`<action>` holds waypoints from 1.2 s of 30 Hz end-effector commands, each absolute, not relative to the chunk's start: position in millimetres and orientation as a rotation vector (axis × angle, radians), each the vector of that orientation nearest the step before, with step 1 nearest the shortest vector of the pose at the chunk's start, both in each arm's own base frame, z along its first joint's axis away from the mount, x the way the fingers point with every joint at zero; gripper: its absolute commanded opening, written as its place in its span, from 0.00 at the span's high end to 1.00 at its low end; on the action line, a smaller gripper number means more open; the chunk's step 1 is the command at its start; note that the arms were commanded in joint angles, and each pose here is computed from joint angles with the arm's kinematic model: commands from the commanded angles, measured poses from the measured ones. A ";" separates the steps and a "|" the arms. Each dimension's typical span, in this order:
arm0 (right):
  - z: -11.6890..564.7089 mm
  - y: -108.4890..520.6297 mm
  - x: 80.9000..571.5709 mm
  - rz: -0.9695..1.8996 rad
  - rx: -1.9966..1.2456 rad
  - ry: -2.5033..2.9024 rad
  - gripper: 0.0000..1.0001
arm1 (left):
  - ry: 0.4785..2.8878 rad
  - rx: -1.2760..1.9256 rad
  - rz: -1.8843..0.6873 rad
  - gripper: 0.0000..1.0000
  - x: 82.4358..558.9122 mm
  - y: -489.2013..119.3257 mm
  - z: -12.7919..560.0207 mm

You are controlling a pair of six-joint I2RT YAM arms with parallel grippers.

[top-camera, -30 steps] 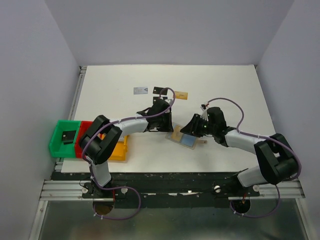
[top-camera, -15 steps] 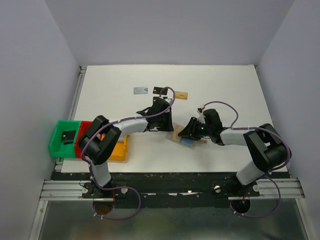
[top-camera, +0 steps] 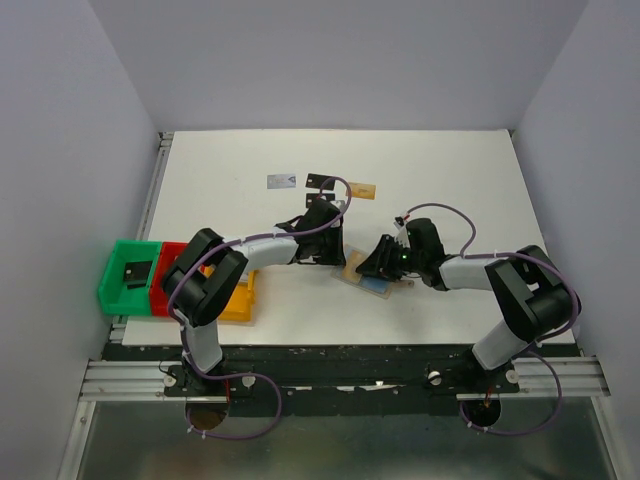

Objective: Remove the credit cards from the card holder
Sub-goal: Remove the credit card from the card holder.

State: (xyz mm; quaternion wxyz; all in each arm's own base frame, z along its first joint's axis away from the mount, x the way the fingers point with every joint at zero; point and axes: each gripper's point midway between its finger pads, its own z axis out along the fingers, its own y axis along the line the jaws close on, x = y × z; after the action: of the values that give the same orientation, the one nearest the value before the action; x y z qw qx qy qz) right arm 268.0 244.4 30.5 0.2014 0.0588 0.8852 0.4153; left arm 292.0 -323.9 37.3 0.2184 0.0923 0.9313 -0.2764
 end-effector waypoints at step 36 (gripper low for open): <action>25.8 248.2 268.2 1.349 0.281 2.361 0.57 | 2.559 0.234 -0.660 0.78 300.5 -308.0 43.2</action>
State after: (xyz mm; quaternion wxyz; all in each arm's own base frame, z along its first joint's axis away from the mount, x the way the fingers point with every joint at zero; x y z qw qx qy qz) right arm 270.4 250.2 30.3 0.2032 0.1034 0.8480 0.4784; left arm 295.6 -319.1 31.8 0.2240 0.0882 0.9351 -0.2602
